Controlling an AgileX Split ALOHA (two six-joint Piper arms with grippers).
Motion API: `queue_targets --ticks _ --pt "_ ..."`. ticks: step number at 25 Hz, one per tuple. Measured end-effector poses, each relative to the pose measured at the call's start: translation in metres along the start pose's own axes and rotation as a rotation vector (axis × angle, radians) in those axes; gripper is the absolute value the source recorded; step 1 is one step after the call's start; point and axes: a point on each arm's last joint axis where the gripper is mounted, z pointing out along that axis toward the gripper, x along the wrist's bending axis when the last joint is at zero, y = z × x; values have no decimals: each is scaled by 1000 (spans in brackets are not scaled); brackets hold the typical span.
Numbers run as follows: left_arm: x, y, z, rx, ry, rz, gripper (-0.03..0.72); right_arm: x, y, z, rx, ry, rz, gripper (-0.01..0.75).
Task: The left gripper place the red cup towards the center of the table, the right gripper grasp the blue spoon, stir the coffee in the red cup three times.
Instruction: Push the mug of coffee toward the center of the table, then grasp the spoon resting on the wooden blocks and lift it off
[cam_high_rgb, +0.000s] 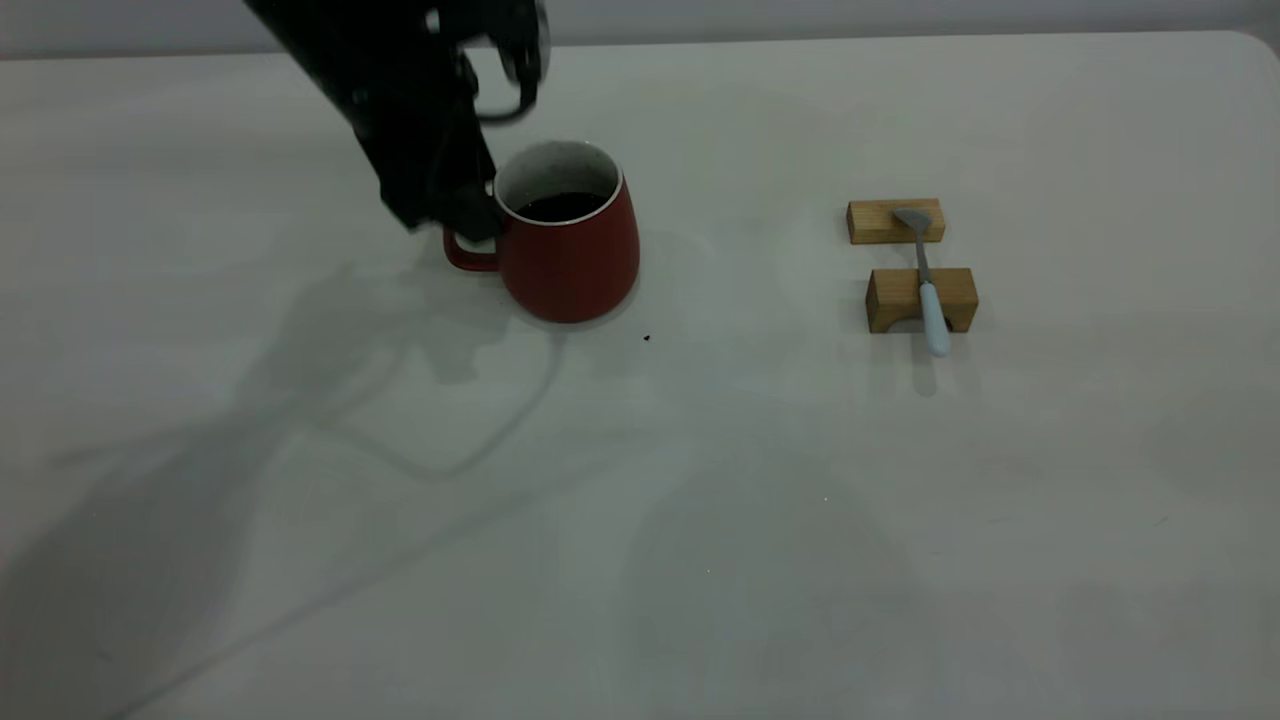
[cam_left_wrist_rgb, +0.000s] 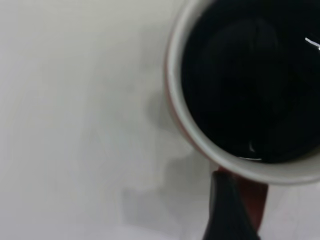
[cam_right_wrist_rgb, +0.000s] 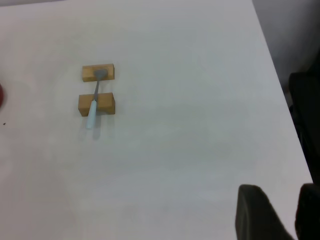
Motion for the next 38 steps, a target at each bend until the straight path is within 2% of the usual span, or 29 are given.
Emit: queue_targets --ticks 5,10,15,18,21,25,29,31,38 --pt "10 13 -69 1 63 -31 522 0 0 0 0 0 0 237" --pt "2 28 -178 -14 160 -217 522 0 0 0 0 0 0 237" --pt "-43 29 -301 -61 275 -476 522 0 0 0 0 0 0 237" --pt "-78 22 -352 -81 301 -616 522 0 0 0 0 0 0 237" --pt "-116 9 -381 -77 296 -711 522 0 0 0 0 0 0 237" --pt "-154 -11 -380 -62 269 -841 522 0 0 0 0 0 0 237" --pt "-191 -38 -344 31 193 -963 522 0 0 0 0 0 0 237" --pt "-212 -54 -321 89 153 -997 522 0 0 0 0 0 0 237" --pt "-271 -97 -275 142 128 -1064 522 0 0 0 0 0 0 237"
